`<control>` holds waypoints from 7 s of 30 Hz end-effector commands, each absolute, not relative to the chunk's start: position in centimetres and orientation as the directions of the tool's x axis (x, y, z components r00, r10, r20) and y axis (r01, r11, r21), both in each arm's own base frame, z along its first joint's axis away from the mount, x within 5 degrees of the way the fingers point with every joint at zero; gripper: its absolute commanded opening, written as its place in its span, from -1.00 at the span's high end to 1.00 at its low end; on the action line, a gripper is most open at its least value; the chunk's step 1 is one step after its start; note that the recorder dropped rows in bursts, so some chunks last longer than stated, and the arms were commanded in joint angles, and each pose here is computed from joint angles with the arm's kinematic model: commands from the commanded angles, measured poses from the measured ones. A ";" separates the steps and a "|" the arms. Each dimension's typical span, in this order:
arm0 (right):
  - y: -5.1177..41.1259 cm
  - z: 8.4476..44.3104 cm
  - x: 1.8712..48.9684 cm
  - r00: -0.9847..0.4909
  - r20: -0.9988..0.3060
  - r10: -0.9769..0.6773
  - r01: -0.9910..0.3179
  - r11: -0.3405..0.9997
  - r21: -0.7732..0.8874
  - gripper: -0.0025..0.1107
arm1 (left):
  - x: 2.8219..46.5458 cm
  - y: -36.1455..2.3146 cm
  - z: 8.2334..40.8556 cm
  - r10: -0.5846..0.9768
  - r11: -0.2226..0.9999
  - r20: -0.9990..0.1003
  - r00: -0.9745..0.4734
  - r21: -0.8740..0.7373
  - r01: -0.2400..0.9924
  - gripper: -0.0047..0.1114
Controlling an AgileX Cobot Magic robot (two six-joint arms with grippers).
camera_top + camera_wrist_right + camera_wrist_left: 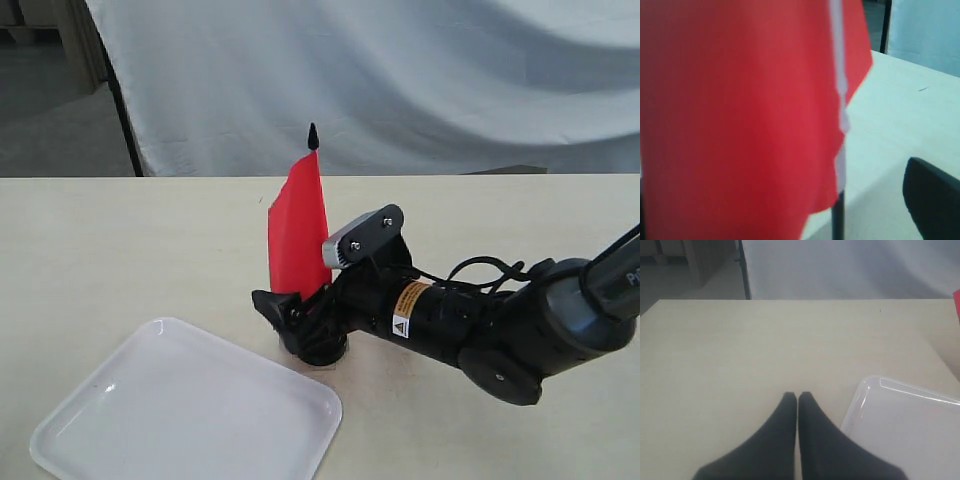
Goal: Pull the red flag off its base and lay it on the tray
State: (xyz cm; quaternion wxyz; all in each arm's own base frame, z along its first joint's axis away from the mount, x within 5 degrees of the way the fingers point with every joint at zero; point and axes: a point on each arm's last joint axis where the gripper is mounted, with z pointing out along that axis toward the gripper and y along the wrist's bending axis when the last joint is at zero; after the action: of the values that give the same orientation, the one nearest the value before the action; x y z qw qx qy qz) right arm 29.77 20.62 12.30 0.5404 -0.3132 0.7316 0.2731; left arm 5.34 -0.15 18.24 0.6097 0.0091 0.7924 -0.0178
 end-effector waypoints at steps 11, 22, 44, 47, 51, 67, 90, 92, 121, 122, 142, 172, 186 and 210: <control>20.9 13.3 29.6 -0.185 -0.958 -0.217 -0.779 0.628 0.009 0.96 | 5.3 -0.2 18.2 -0.015 0.999 -0.967 -0.254 -0.026 0.038 0.89; 19.7 23.1 28.6 -0.203 -0.914 -0.351 -0.694 0.710 -0.118 0.96 | 5.3 -0.2 18.2 -0.015 0.999 -0.967 -0.254 -0.026 0.038 0.89; 36.0 17.0 24.8 -0.353 -0.028 -0.935 -0.883 0.343 -0.320 0.96 | 5.3 -0.2 18.2 -0.015 0.999 -0.967 -0.254 -0.026 0.038 0.89; 37.4 13.7 25.6 -0.364 0.083 -0.928 -0.899 0.326 -0.293 0.96 | 5.3 -0.2 18.2 -0.015 0.999 -0.967 -0.254 -0.026 0.038 0.89; 38.2 12.1 25.7 -0.354 0.116 -0.928 -0.914 0.318 -0.251 0.96 | 5.3 -0.2 18.2 -0.015 0.999 -0.967 -0.254 -0.026 0.038 0.89; 38.5 12.6 25.9 -0.368 0.056 -0.928 -0.904 0.343 -0.254 -0.19 | 5.3 -0.2 18.2 -0.015 0.999 -0.967 -0.254 -0.026 0.038 0.89; 37.9 24.7 25.2 -0.389 -0.306 -0.869 -0.850 0.467 -0.245 0.94 | 5.3 -0.2 18.2 -0.015 0.999 -0.967 -0.254 -0.026 0.038 0.89; 37.8 25.2 25.3 -0.385 -0.326 -0.863 -0.847 0.471 -0.245 0.96 | 5.3 -0.2 18.2 -0.015 0.999 -0.967 -0.254 -0.026 0.038 0.89; 3.8 32.4 20.5 -0.715 -0.692 -0.097 -0.100 0.994 -0.037 0.96 | 5.3 -0.2 18.2 -0.015 0.999 -0.967 -0.254 -0.026 0.038 0.89; 3.5 32.6 19.4 -0.689 -0.720 -0.086 -0.096 0.995 -0.027 0.96 | 5.3 -0.2 18.2 -0.015 0.999 -0.967 -0.254 -0.026 0.038 0.89; -0.4 32.7 1.2 0.178 -0.973 0.148 -0.188 0.975 0.114 0.96 | 5.3 -0.2 18.2 -0.014 0.999 -0.967 -0.254 -0.025 0.038 0.89; 1.1 20.1 5.5 -0.071 -0.993 0.091 -0.203 0.974 0.104 0.96 | 5.3 -0.2 18.2 -0.014 0.999 -0.967 -0.254 -0.025 0.038 0.89; 1.0 19.8 5.5 -0.100 -0.991 0.088 -0.195 0.975 0.107 0.96 | 5.3 -0.2 18.2 -0.014 0.999 -0.967 -0.254 -0.025 0.038 0.89; 1.0 19.8 5.5 -0.100 -0.991 0.088 -0.195 0.975 0.107 0.96 | 5.3 -0.2 18.2 -0.014 0.999 -0.967 -0.254 -0.025 0.038 0.89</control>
State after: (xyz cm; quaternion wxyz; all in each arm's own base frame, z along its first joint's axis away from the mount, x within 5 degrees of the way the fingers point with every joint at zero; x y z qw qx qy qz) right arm 5.54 1.08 19.89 0.6690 -0.0353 0.7342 0.1105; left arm 5.34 -0.15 18.24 0.6098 0.0091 0.7923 -0.0178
